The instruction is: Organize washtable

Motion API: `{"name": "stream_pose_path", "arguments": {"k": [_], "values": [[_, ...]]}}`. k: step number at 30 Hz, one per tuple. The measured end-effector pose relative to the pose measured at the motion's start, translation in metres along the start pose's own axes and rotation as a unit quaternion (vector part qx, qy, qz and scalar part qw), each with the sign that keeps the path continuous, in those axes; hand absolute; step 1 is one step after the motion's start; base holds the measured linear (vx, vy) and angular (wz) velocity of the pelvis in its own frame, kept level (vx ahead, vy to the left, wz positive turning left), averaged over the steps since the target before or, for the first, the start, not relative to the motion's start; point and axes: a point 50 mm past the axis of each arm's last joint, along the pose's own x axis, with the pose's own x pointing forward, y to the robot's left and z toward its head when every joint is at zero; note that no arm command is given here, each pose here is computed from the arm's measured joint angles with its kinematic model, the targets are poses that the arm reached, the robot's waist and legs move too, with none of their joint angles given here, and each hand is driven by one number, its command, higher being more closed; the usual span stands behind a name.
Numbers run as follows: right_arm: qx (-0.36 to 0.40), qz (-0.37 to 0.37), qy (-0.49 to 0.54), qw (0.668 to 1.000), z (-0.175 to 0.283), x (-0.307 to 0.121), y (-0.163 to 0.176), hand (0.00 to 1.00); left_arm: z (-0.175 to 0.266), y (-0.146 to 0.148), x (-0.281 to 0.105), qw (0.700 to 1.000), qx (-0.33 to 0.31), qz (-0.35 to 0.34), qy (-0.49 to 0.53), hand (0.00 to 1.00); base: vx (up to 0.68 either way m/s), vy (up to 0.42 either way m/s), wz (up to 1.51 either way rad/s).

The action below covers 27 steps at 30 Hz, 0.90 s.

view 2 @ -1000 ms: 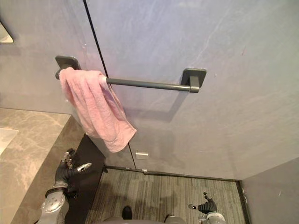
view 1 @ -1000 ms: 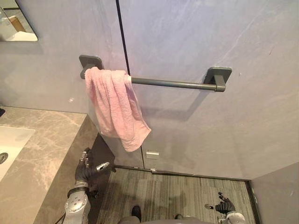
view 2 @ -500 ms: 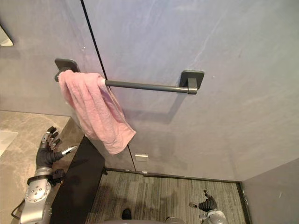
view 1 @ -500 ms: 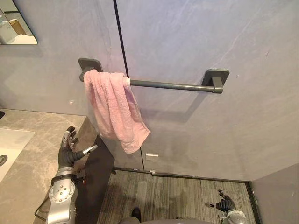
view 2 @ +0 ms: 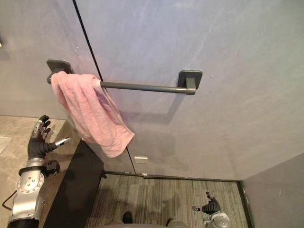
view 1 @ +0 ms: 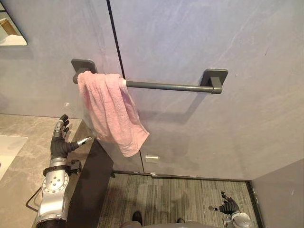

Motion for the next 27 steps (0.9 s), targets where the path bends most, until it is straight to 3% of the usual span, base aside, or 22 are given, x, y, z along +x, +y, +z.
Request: {"name": "stream_pose_path", "arguments": {"k": [12,13,27], "values": [[-0.004,0.002,-0.005,1.0,0.003,0.001,0.0,0.0,0.009,-0.02,0.01,0.998,0.021,-0.059,-0.021,0.0,-0.02,0.005,-0.07],[-0.009,0.005,-0.005,1.0,0.003,0.001,0.001,0.0,0.01,-0.024,0.011,0.997,0.024,-0.069,-0.023,1.0,-0.03,0.007,-0.03],[-0.018,0.01,-0.023,1.0,0.012,0.002,0.003,0.0,0.004,-0.033,0.011,0.995,0.042,-0.094,-0.012,1.0,0.0,-0.001,-0.01]]}}
